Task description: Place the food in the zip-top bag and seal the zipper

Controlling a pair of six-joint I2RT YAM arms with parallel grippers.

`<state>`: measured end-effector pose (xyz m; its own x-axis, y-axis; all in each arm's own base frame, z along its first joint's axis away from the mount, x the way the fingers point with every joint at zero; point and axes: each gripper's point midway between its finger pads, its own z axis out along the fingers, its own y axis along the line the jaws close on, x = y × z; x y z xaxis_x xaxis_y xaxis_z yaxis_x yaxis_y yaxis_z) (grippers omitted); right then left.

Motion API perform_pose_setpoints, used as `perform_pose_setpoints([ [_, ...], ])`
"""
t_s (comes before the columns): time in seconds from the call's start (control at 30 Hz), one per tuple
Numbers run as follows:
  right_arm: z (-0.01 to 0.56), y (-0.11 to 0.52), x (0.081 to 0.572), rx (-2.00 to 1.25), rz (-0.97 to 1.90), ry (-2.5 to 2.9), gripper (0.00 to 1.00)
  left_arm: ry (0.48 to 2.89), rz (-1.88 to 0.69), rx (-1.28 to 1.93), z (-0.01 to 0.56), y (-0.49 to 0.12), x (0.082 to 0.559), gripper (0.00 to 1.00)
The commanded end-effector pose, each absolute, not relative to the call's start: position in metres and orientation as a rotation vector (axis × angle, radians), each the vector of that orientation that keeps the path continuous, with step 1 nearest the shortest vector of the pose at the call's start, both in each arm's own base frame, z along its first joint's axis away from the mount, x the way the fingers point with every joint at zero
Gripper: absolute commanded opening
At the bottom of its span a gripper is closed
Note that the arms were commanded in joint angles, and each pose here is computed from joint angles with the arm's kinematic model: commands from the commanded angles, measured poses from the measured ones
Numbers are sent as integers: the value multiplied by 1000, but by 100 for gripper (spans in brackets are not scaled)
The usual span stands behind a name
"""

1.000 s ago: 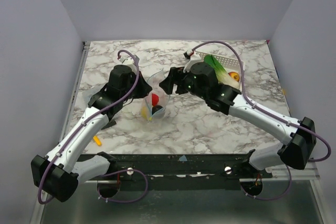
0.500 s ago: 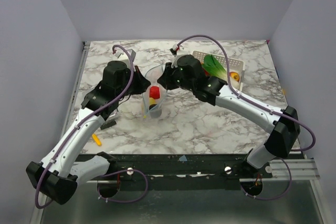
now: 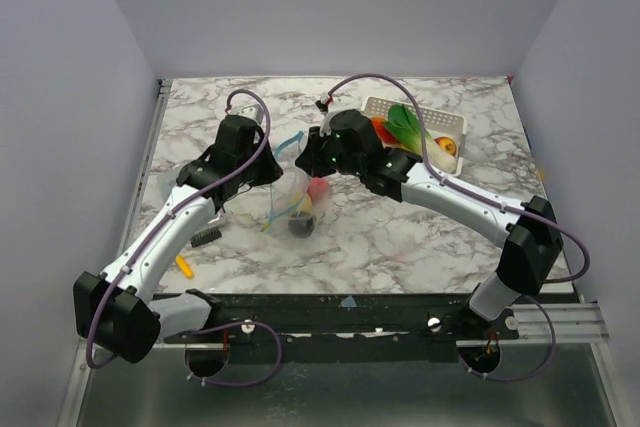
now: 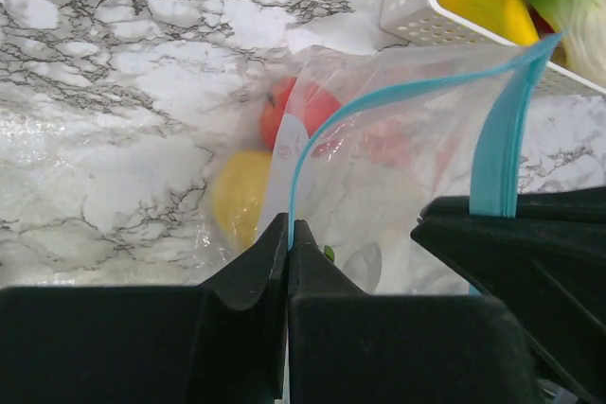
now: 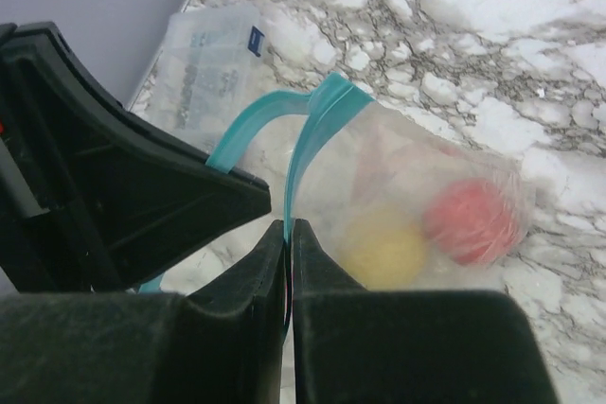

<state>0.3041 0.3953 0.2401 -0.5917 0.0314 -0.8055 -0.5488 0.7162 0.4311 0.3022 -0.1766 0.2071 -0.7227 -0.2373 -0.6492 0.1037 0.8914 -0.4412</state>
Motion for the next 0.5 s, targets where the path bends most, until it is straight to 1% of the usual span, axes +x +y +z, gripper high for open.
perform_pose_setpoints([
  [0.0,302,405,312,-419,883,1924,9,2156,-713,-74,270,-179,291,0],
  [0.07,321,407,312,-414,912,1890,10,2090,-741,-68,293,-177,285,0],
  [0.17,333,411,307,-407,972,1866,11,2057,-720,-68,304,-170,281,0],
  [0.27,321,412,307,-393,983,1876,13,2097,-659,-75,285,-164,285,0],
  [0.37,295,414,312,-389,944,1915,13,2175,-591,-88,254,-158,289,0],
  [0.47,267,416,323,-388,874,1963,13,2219,-530,-93,236,-151,296,0],
])
